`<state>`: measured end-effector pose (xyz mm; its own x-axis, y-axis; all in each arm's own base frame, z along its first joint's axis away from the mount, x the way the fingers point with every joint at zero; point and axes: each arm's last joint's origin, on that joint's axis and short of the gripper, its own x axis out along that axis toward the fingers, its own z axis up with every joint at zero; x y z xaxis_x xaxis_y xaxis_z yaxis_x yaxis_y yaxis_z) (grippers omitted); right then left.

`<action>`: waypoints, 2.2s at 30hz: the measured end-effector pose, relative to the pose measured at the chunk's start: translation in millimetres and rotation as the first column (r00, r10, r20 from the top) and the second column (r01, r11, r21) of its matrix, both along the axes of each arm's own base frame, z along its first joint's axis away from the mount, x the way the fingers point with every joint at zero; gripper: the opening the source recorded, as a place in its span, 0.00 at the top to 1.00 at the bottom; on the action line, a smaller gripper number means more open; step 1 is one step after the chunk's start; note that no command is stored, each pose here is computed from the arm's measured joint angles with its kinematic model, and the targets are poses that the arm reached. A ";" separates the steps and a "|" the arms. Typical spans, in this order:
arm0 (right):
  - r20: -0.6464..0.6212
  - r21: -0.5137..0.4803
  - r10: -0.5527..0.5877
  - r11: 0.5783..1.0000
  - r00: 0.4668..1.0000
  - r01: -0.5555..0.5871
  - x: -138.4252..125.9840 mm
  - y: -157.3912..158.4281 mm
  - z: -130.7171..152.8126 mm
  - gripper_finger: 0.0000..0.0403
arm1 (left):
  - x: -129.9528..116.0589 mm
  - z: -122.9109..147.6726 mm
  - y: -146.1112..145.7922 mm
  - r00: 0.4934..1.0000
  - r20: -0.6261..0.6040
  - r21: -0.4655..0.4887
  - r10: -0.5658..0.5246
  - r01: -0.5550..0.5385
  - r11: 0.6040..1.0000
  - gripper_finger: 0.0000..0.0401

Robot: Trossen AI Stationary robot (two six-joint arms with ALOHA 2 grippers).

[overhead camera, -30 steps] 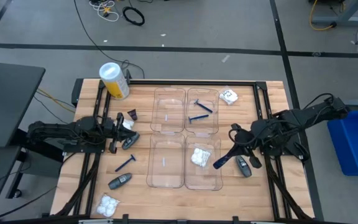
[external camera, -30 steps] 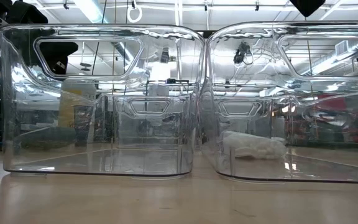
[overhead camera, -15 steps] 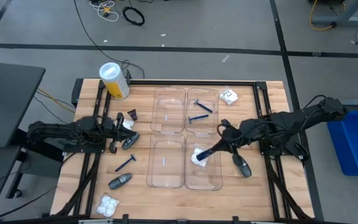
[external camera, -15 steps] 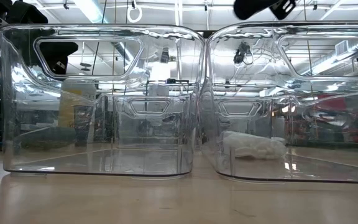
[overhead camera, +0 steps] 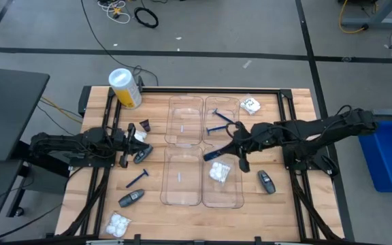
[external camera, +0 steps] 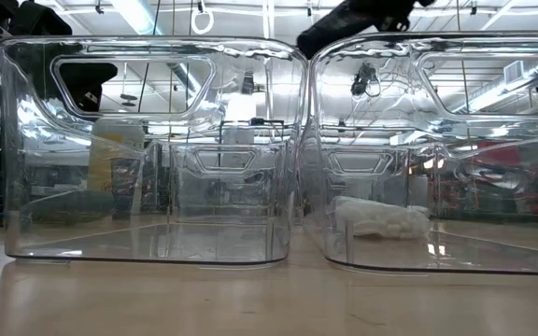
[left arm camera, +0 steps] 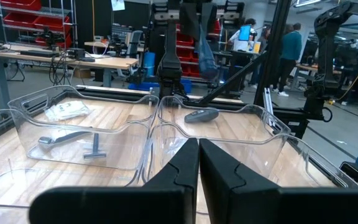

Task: Pick & Place Travel size toiletries
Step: Put the right shave cream into the bottom left transparent bin

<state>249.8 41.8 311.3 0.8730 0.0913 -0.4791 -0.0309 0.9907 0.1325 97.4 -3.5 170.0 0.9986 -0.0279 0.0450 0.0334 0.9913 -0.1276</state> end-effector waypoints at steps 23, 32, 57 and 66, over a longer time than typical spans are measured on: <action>0.032 -0.099 0.043 0.994 0.999 -0.040 63.2 2.9 27.5 0.99 | 0.0 0.0 0.0 1.000 0.000 0.000 0.000 0.000 1.000 0.94; 0.029 -0.100 0.048 0.994 0.998 -0.045 62.8 4.9 27.2 0.99 | 0.0 0.0 0.0 1.000 0.000 0.000 -0.001 0.001 1.000 0.94; -0.109 -0.108 0.058 0.992 0.992 -0.070 108.5 13.3 -33.5 0.99 | 0.0 -0.1 0.0 1.000 -0.001 0.000 0.000 0.000 1.000 0.94; -0.197 -0.115 0.059 0.990 0.979 -0.083 121.2 16.3 -63.4 0.99 | 0.0 0.0 0.0 1.000 0.000 0.000 -0.001 0.001 1.000 0.94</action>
<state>371.0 58.1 247.9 0.7563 0.0805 -0.6493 -0.0876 0.9959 0.0215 97.4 -3.5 170.0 0.9986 -0.0286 0.0448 0.0341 0.9913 -0.1272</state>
